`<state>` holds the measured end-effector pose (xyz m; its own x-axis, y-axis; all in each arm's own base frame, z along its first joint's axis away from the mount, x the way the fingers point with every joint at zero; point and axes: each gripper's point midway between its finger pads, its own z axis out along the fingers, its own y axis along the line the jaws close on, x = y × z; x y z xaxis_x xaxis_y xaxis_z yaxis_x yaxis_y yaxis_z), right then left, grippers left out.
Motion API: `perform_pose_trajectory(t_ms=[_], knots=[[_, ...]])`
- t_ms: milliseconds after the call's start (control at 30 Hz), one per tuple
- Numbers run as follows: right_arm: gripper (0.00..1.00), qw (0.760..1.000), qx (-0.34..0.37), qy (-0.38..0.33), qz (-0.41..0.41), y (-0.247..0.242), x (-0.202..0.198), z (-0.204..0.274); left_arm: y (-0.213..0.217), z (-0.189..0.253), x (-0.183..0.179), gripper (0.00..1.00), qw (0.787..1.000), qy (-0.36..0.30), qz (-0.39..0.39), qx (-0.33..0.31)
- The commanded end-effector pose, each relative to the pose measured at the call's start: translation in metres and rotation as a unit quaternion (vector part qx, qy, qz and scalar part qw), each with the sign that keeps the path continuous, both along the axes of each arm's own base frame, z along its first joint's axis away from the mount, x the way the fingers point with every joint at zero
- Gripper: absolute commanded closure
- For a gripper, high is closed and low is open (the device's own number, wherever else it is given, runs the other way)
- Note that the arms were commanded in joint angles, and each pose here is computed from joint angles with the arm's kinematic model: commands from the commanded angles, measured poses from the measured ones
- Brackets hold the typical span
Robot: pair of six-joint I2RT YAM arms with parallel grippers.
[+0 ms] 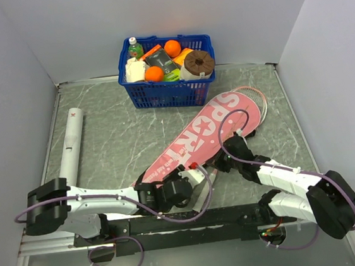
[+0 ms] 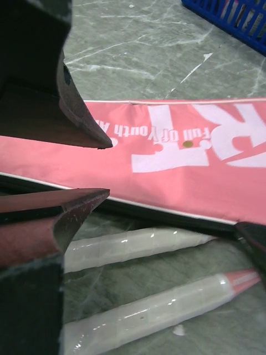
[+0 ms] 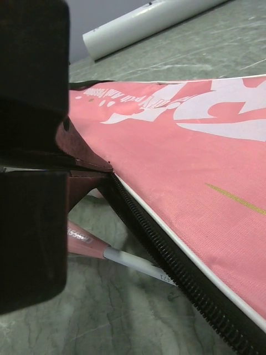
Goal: Pack up the badminton gear
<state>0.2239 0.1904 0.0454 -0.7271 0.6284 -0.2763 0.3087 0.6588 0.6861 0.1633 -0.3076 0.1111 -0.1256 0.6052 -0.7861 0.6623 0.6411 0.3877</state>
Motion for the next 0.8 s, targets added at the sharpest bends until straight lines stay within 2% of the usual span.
perform_pose_trajectory(t_ms=[0, 167, 267, 300, 333, 500, 767], knots=[[1.0, 0.999, 0.002, -0.043, -0.007, 0.003, 0.017, 0.025, -0.005, -0.01, -0.005, 0.59, 1.0, -0.014, -0.006, 0.027], [1.0, 0.998, 0.008, -0.055, -0.011, 0.002, 0.016, 0.03, -0.009, -0.018, -0.007, 0.49, 0.999, -0.021, -0.008, 0.042], [1.0, 0.997, 0.012, -0.071, -0.007, 0.001, 0.015, 0.042, -0.012, -0.018, -0.008, 0.32, 0.999, -0.023, -0.013, 0.035], [1.0, 0.997, 0.012, -0.075, -0.006, 0.0, 0.015, 0.045, -0.012, -0.018, -0.009, 0.23, 0.999, -0.022, -0.015, 0.034], [1.0, 0.997, 0.011, -0.074, -0.006, -0.001, 0.014, 0.047, -0.011, -0.018, -0.009, 0.21, 0.999, -0.021, -0.016, 0.034], [1.0, 0.995, 0.018, -0.097, -0.001, -0.003, 0.011, 0.066, -0.01, -0.016, -0.007, 0.16, 0.999, -0.027, -0.011, 0.034], [1.0, 0.993, 0.022, -0.113, -0.005, -0.008, 0.007, 0.079, -0.007, -0.019, -0.002, 0.17, 0.998, -0.04, 0.004, 0.048]])
